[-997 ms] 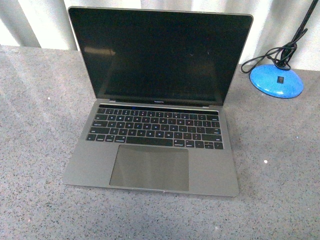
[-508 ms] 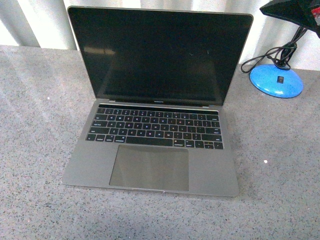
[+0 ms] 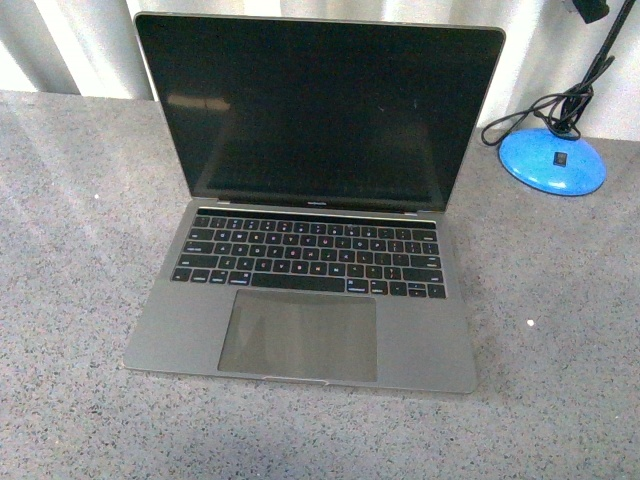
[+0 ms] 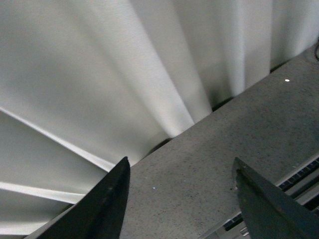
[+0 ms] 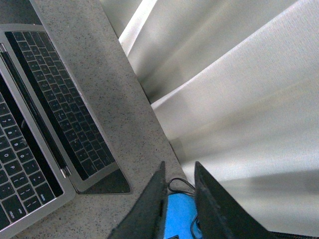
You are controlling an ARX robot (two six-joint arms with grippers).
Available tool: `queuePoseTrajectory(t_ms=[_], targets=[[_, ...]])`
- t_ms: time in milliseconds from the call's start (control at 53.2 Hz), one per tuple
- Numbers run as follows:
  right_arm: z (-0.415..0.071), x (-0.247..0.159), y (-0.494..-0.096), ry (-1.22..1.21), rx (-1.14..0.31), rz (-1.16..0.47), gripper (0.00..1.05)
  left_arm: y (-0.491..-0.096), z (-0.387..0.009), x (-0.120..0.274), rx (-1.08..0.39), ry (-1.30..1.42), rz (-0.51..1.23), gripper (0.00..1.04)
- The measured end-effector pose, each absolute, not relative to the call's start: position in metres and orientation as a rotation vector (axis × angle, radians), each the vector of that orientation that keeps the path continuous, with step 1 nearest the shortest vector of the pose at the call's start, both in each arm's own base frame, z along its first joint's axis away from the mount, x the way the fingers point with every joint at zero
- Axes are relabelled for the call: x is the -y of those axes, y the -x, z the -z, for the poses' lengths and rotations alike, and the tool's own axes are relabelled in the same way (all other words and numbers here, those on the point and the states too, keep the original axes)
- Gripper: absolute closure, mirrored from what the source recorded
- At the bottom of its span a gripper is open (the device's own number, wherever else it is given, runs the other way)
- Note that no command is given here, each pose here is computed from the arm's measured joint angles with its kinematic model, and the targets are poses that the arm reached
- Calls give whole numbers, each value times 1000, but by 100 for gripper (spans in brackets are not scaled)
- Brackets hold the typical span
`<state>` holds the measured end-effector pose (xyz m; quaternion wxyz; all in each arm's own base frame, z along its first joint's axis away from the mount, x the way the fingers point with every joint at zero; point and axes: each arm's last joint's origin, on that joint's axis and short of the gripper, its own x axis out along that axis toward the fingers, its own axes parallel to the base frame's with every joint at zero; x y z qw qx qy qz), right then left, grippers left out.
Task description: Close laptop
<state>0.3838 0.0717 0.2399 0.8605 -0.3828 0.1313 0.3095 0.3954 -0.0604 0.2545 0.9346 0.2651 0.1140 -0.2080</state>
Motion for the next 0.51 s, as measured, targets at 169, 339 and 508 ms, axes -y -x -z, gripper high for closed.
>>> queuePoseTrajectory(t_ms=[169,339,508], targets=[[-233,-75,-392,787,-287,-668,104,-398,-240,73,-295,-564,545,76],[-232,-83,-400,782,-287,-694,104,-405,-232,81,-312,-600,583,102],[-230,-91,-408,774,-286,-714,104,-415,-228,86,-315,-634,612,101]])
